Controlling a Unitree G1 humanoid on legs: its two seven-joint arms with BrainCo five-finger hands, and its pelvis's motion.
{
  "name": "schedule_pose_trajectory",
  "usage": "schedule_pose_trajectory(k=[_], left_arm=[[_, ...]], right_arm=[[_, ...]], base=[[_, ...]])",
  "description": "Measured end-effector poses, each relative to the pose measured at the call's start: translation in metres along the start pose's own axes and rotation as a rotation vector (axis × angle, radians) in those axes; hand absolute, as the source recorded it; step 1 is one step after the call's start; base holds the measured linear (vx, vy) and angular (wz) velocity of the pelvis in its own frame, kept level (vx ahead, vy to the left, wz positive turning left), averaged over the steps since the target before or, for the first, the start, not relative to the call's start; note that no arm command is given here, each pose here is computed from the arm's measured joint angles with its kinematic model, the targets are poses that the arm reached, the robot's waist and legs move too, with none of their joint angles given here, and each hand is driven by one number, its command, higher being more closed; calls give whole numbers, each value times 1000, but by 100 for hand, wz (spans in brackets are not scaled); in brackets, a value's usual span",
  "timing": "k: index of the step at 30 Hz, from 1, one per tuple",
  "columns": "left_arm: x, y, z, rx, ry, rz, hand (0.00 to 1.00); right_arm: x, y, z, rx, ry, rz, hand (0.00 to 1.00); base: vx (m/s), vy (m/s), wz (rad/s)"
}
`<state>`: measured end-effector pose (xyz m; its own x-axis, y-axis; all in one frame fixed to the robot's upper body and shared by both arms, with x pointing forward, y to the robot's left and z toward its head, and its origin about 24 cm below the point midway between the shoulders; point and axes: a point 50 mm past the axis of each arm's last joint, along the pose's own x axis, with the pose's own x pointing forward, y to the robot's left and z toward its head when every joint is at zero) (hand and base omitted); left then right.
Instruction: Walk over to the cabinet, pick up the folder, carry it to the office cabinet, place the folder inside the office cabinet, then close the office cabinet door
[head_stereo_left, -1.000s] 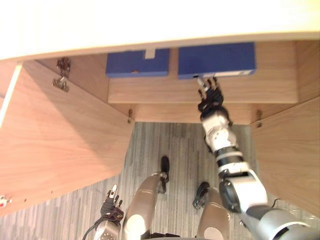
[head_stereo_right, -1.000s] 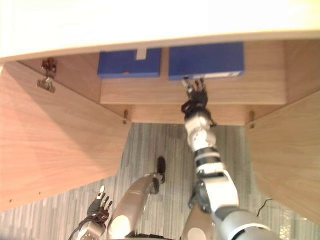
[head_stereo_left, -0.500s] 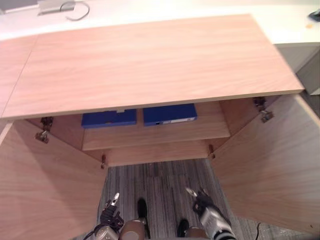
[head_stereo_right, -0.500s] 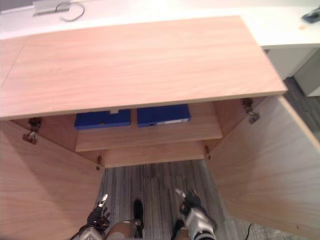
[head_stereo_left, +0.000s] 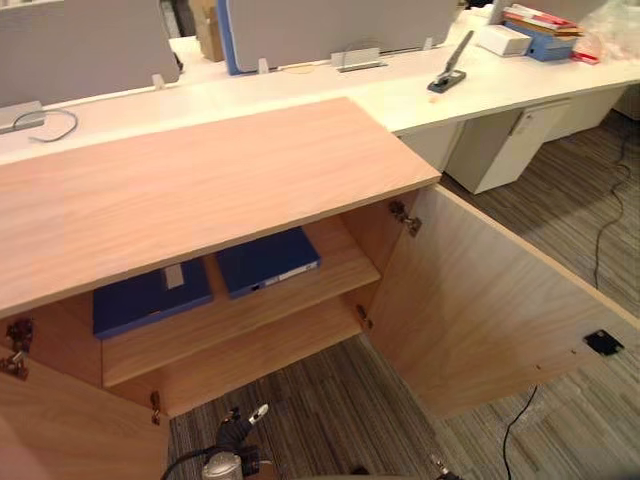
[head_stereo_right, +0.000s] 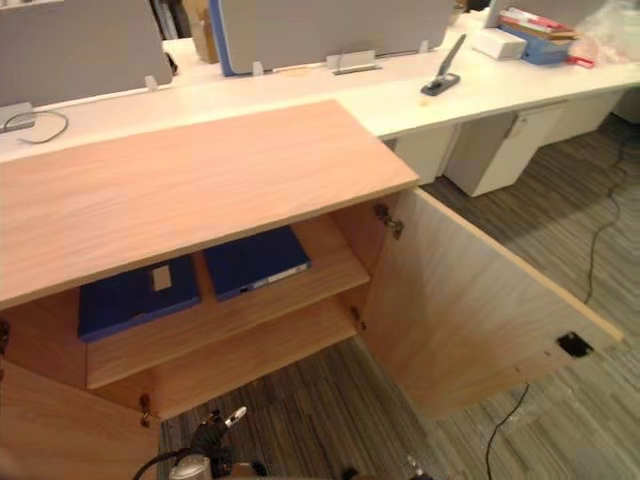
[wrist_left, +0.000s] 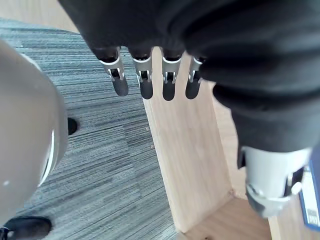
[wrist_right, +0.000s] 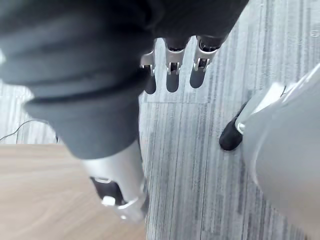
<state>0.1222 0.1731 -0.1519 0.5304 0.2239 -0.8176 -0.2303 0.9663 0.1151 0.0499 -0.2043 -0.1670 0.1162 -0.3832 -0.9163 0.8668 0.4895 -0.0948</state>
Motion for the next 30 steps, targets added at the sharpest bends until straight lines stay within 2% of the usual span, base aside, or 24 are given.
schedule_pose_trajectory(k=[8, 13, 18, 24, 27, 30], left_arm=[[-1, -8, -8, 2, 46, -14, 0], [-1, -8, -8, -8, 50, -4, 0], [-1, -12, -6, -8, 45, -21, 0], [-5, -26, 7, 82, -38, -95, 0], [-7, -31, 10, 111, -59, -119, 0], [-7, -32, 12, 111, -65, -132, 0]], right_arm=[[0, -21, -13, 109, 62, -92, 0], [1, -9, 0, 165, 35, -94, 0], [-4, 8, 45, 186, -148, -41, 0], [-54, 62, 134, 165, -576, 198, 0], [-73, 71, 160, 171, -717, 225, 0], [-75, 69, 172, 123, -765, 210, 0]], base=[[32, 43, -33], [3, 11, -45], [-47, 28, -43], [-70, 15, -57], [-109, -33, -51], [-27, 72, -41]])
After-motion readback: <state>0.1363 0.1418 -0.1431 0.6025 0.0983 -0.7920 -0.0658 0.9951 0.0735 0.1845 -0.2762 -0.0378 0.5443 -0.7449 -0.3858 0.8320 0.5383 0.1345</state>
